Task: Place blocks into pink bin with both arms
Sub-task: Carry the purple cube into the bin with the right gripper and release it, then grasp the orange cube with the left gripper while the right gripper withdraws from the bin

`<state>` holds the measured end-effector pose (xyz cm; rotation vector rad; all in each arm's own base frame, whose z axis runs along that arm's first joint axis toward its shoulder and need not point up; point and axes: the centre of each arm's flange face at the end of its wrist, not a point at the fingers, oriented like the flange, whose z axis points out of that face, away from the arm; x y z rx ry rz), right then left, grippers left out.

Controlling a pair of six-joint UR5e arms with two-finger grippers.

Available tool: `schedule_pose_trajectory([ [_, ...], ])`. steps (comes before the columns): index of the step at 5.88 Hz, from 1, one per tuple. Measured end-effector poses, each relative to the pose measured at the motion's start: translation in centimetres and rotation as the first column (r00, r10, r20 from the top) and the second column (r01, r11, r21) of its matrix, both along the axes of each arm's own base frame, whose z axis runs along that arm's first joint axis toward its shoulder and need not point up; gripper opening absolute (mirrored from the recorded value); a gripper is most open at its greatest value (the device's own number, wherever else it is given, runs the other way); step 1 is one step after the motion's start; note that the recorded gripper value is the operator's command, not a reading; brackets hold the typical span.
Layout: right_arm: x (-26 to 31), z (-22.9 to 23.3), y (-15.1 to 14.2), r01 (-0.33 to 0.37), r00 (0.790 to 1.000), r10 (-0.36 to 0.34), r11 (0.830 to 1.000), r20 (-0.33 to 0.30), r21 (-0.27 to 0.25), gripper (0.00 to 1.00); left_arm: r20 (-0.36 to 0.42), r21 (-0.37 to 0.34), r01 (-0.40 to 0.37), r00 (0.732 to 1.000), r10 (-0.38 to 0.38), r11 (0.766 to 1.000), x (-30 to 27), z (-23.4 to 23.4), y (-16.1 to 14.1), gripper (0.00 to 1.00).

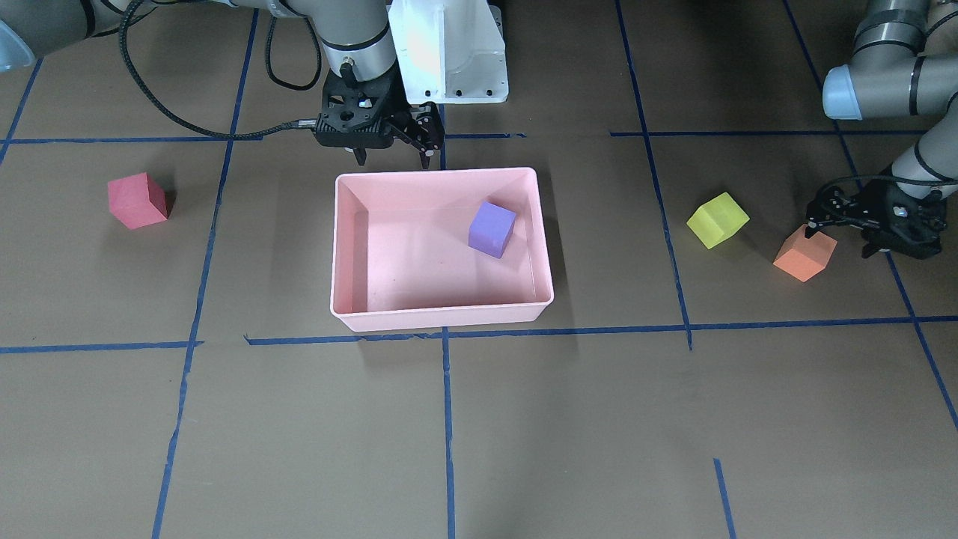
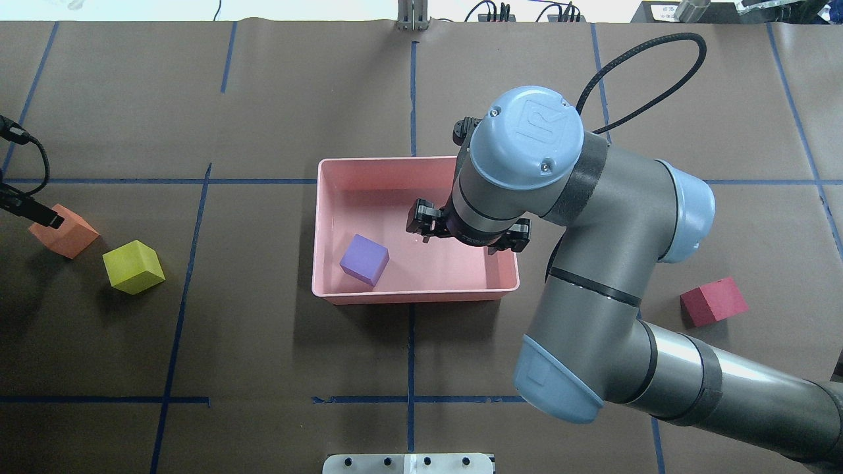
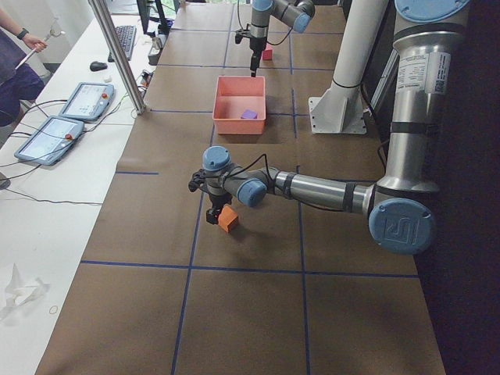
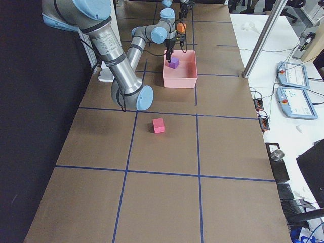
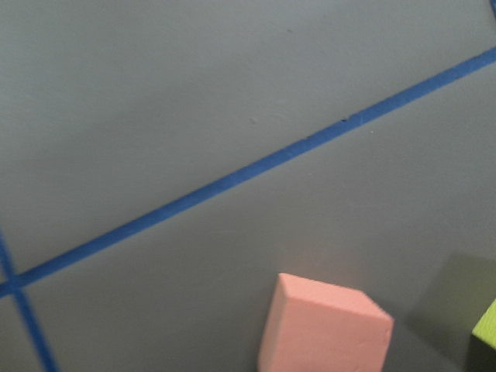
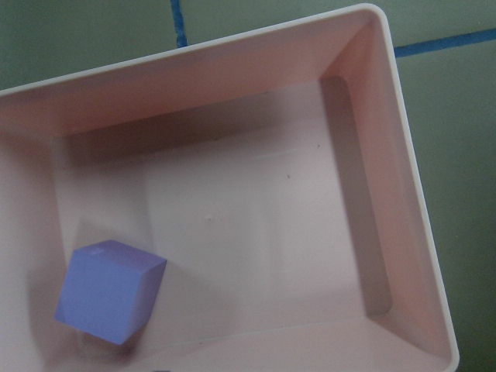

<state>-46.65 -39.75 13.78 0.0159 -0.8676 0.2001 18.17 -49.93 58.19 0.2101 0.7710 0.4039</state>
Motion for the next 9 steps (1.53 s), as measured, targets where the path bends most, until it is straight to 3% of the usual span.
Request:
schedule_pose_trajectory([
  [2,0.6,0.8,0.1,0.002,1.0,-0.002,1.0,-0.005,0.001,1.0,0.012,-0.024,-0.044,0.999,0.045,0.999,2.7,1.4,0.6,0.98],
  [4,2.7,1.6,-1.1,0.023,1.0,-0.023,0.999,-0.006,0.023,1.0,0.019,-0.037,-0.079,0.997,0.08,0.996,4.6,2.2,1.1,0.38],
  [5,4.4,2.3,-2.3,0.044,0.999,-0.044,0.997,-0.012,0.057,1.0,0.012,-0.031,-0.086,0.996,0.087,0.996,5.2,1.5,0.8,0.31],
  [7,9.4,5.4,-4.8,0.097,0.995,-0.09,0.985,-0.051,0.143,1.0,-0.004,-0.016,-0.07,0.998,0.07,0.997,5.7,-2.3,-1.6,0.3],
  [9,15.4,11.0,-5.9,0.189,0.979,-0.168,0.96,-0.115,0.207,1.0,0.0,-0.058,0.027,1.0,-0.028,0.998,4.7,-13.7,-6.7,0.32],
])
